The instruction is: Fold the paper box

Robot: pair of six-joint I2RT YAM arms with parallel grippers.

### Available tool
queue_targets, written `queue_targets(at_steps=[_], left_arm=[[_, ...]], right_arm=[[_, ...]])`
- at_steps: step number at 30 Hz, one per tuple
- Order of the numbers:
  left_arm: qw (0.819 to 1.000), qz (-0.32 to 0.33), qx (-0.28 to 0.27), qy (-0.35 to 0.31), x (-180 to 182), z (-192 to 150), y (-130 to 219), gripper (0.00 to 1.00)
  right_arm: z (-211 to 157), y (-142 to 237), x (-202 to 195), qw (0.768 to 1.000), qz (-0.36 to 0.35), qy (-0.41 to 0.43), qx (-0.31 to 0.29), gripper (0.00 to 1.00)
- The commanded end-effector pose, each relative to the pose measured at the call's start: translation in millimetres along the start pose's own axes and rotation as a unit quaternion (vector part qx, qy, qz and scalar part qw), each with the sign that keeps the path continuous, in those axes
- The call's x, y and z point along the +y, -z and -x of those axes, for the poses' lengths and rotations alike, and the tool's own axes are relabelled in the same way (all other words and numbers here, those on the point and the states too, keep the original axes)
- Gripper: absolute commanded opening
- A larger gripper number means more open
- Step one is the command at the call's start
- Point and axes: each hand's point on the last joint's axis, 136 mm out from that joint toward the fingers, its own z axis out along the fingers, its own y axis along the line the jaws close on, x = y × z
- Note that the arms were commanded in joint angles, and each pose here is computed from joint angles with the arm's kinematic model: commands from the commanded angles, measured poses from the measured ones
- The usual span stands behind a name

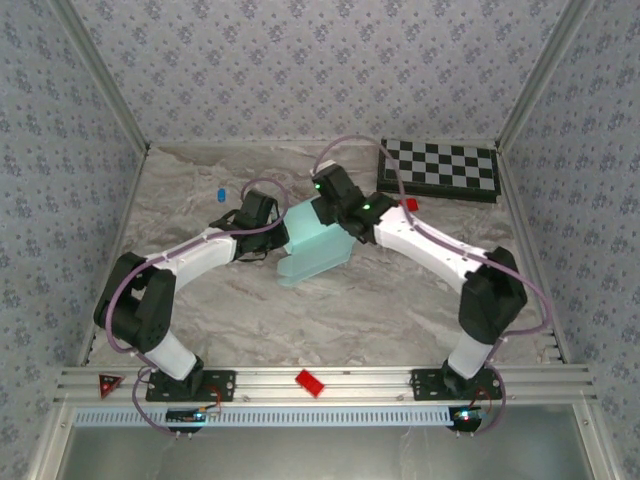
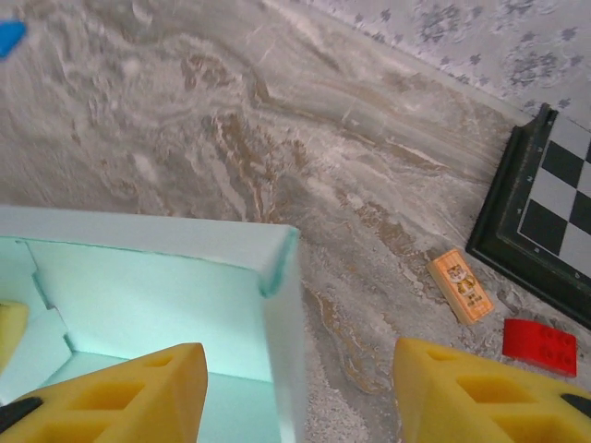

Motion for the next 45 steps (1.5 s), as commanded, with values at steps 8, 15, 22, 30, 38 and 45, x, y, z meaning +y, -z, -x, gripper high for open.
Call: queue_targets(at_steps=[8,15,22,30,38,45], left_arm=[[0.986,0.07,-0.102,0.115,17.8,24.9,16.9,0.0],[0.969,0.083,-0.129,0.191,22.1,28.9,23.8,0.0],[0.96,0.096,-0.15,0.214,13.4,30.3,39.4,0.0],[0.953,0.1,-0.149,0.246,10.3,19.4,45.7,0.0],[0.949,0.095,-0.147,0.262,6.9,14.9,48.6,0.0],[0.946,0.09,-0.14,0.279,9.0,7.3,45.2,0.0]], right_arm=[[-5.4,61.9,-26.4,0.983,0.069,-0.164,-0.032,0.58],[-41.0,68.6,-16.8,0.96,0.098,-0.26,-0.011,0.57],[-51.5,70.9,17.4,0.934,0.188,-0.303,-0.024,0.59],[-66.0,58.8,34.2,0.925,0.21,-0.316,0.003,0.59],[-75.8,44.5,44.1,0.917,0.219,-0.333,0.018,0.53],[-77.3,35.0,52.7,0.913,0.228,-0.339,0.027,0.4]])
